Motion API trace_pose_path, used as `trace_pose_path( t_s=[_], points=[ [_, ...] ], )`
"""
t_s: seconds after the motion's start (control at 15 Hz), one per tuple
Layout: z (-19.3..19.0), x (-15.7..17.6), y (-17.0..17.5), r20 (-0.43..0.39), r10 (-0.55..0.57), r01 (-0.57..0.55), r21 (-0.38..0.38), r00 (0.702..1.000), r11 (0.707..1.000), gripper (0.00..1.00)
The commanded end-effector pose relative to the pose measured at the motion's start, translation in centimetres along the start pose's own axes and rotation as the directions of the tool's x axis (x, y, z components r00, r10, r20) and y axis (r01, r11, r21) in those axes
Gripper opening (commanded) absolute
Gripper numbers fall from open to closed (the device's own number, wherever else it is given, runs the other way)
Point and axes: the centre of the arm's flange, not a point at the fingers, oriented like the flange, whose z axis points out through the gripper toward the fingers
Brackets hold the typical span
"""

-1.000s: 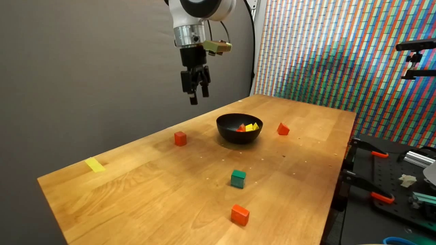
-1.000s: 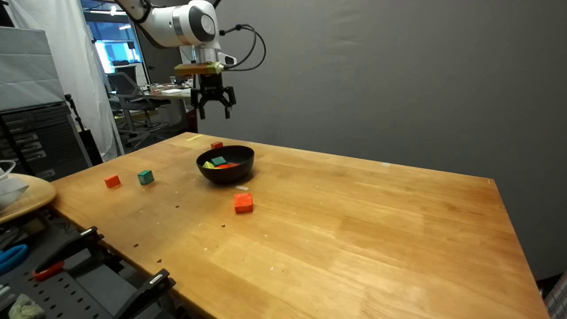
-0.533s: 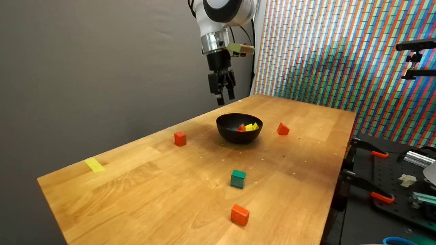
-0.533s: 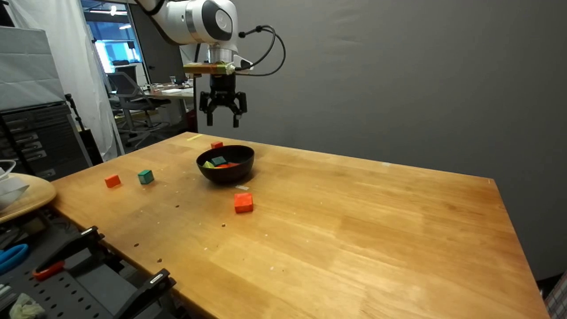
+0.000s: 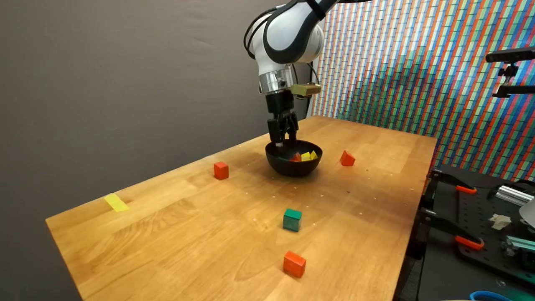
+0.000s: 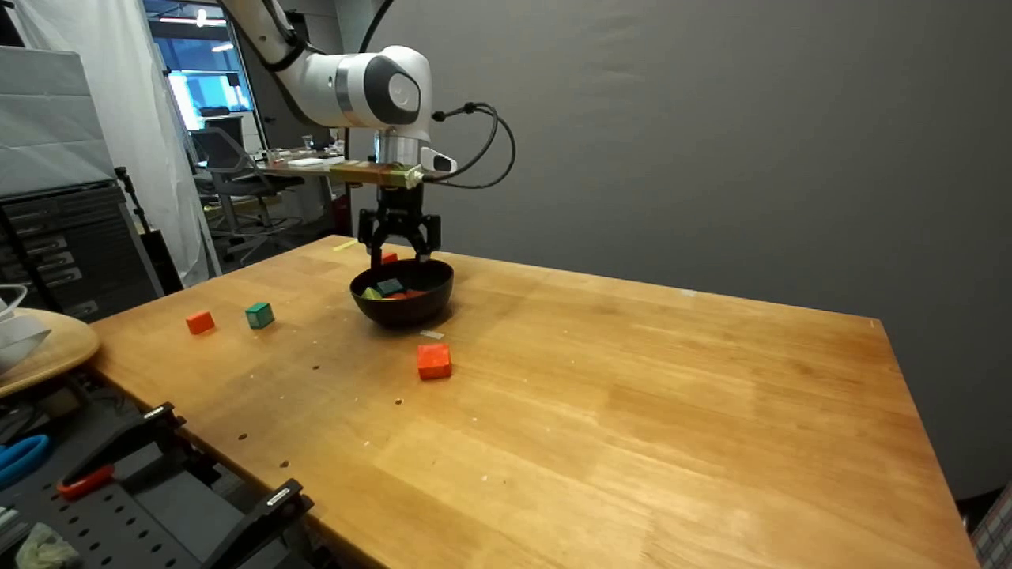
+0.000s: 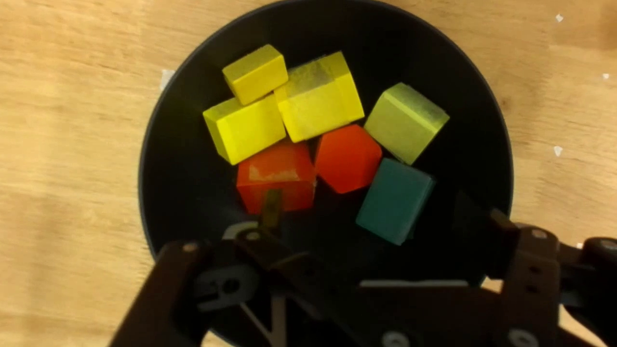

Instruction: Remove all the blocks from the bowl

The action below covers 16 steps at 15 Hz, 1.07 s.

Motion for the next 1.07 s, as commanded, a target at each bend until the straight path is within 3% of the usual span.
trace_pose_path(
  t_s=[0.0,0.4,0.53,0.93,1.0],
  points=[
    [1.6,-0.1,-0.8,-0.050,-0.007,0.006,-0.006,0.999,1.000,0.84],
    [3.8,0.4,-1.1,-0.059,-0.003,0.002,-0.016,0.998,1.000,0.77],
    [3.8,0.3,-0.9,-0.065,0.006,-0.007,-0.019,0.998,1.000,0.56],
    [1.8,-0.1,-0.3,-0.113,0.065,-0.066,-0.001,0.991,0.998,0.08],
    [0.7,-0.6,0.2,-0.131,0.086,-0.086,0.011,0.988,0.996,0.12]
  ],
)
